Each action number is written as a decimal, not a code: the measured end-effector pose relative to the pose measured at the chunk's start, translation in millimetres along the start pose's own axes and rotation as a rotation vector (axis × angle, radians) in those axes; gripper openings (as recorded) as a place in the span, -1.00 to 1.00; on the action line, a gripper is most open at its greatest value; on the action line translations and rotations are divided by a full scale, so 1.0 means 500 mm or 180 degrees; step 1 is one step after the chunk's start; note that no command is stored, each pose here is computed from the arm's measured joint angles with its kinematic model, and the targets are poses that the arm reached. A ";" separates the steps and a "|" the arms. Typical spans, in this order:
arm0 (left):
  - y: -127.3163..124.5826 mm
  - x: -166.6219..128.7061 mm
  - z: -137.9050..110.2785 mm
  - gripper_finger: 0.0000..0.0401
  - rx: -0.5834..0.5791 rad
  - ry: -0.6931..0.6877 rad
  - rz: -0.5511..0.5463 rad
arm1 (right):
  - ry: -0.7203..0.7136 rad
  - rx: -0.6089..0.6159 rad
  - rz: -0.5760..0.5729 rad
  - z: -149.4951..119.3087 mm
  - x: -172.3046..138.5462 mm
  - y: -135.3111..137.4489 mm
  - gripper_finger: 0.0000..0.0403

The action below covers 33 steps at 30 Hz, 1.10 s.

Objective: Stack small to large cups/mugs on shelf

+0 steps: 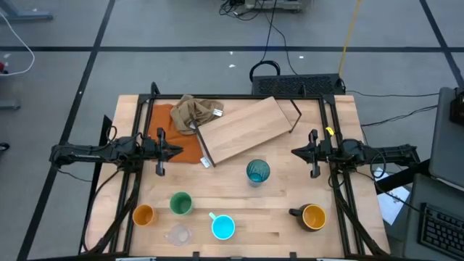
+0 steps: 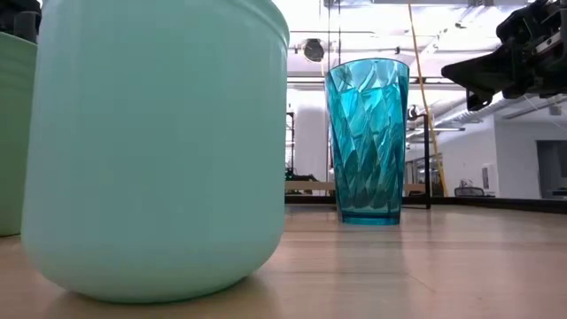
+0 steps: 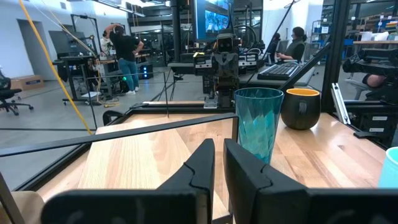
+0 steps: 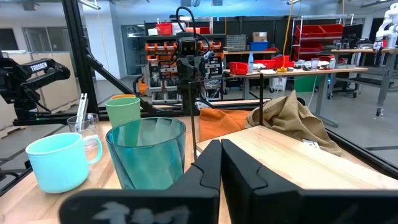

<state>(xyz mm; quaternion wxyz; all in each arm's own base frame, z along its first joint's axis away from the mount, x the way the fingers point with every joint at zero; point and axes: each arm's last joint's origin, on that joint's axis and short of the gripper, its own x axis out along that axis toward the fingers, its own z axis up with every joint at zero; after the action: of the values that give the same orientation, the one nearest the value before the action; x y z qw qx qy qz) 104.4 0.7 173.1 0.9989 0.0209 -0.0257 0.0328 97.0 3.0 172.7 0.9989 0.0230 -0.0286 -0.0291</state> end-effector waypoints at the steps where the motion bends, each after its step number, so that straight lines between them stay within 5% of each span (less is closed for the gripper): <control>1: 0.000 0.000 0.000 -0.81 0.0000 0.0000 0.0000 | 0.0000 0.0000 0.0000 0.000 0.000 0.000 -1.00; 33: 0.004 0.000 0.008 -0.81 -0.0019 -0.0122 0.0171 | 0.0000 -0.0001 -0.0001 0.000 0.000 0.000 -1.00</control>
<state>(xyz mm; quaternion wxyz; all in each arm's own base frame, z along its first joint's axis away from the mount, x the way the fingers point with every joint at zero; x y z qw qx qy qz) 104.0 2.3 177.0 0.9971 0.0178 -0.0455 0.0591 97.0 3.0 172.7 0.9989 0.0229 -0.0285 -0.0292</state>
